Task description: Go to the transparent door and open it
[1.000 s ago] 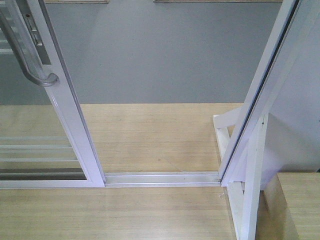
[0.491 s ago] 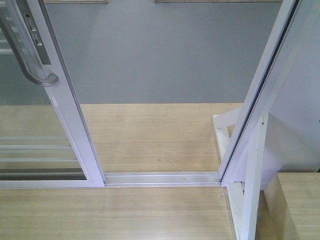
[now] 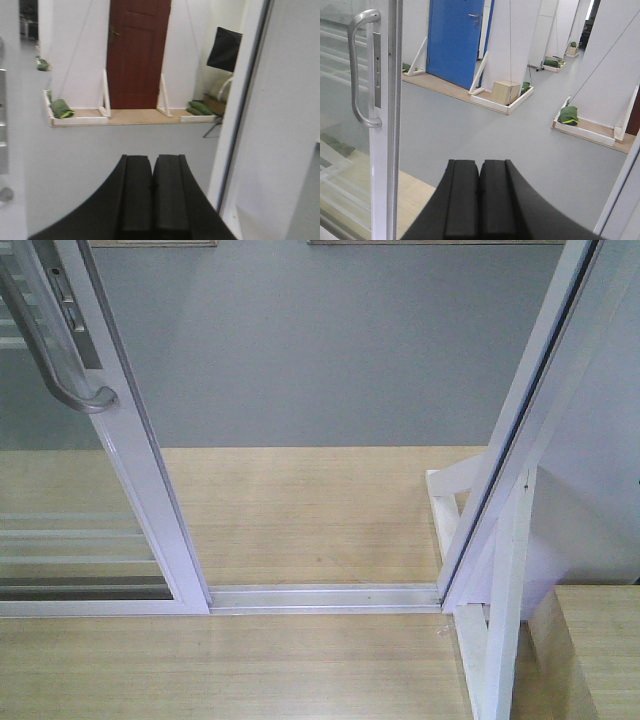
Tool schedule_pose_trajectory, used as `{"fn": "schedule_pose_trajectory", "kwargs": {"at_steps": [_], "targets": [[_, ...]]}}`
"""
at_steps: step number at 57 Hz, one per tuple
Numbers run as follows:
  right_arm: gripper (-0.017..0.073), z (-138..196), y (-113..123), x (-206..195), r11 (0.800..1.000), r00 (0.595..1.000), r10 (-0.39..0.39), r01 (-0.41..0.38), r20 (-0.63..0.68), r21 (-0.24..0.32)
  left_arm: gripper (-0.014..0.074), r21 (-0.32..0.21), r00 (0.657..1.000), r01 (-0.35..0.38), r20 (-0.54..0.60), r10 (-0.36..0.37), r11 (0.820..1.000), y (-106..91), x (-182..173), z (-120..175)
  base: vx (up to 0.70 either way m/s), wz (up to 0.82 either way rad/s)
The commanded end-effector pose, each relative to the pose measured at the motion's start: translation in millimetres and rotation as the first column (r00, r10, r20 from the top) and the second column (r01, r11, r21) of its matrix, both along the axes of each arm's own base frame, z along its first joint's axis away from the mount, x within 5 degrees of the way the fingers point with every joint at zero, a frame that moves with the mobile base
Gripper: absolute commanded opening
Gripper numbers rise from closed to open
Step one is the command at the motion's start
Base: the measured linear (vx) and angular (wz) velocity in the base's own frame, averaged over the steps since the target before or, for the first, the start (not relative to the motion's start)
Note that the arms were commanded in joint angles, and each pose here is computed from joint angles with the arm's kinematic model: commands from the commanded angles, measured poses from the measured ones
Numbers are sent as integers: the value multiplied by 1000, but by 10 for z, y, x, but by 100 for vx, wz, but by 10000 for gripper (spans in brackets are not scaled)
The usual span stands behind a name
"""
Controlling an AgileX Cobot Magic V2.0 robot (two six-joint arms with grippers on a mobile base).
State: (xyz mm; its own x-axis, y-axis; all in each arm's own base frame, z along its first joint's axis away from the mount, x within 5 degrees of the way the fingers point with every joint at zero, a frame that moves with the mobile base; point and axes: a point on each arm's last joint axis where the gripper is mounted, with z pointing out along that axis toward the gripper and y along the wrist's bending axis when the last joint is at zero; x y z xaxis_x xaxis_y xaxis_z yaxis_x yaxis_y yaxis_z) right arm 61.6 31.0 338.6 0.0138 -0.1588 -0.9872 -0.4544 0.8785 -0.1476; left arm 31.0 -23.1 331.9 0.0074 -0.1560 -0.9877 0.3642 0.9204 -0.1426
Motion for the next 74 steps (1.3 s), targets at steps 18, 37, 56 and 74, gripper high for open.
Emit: {"fn": "schedule_pose_trajectory", "kwargs": {"at_steps": [18,37,56,74], "targets": [[-4,157,-3,-5,999,996,-3,0,90,41,0,71,965,-247,106,239,966,209,57,94,0,0],[-4,154,-4,-6,999,996,-3,0,87,39,0,33,966,-256,-39,257,966,189,131,-870,0,0],[-4,157,-2,-1,999,996,-3,0,88,39,0,25,965,-248,-83,250,968,169,237,-1314,0,0],[-4,157,-2,-1,999,996,-3,0,88,39,0,42,969,-242,-48,244,969,162,236,-1290,0,0]]}}
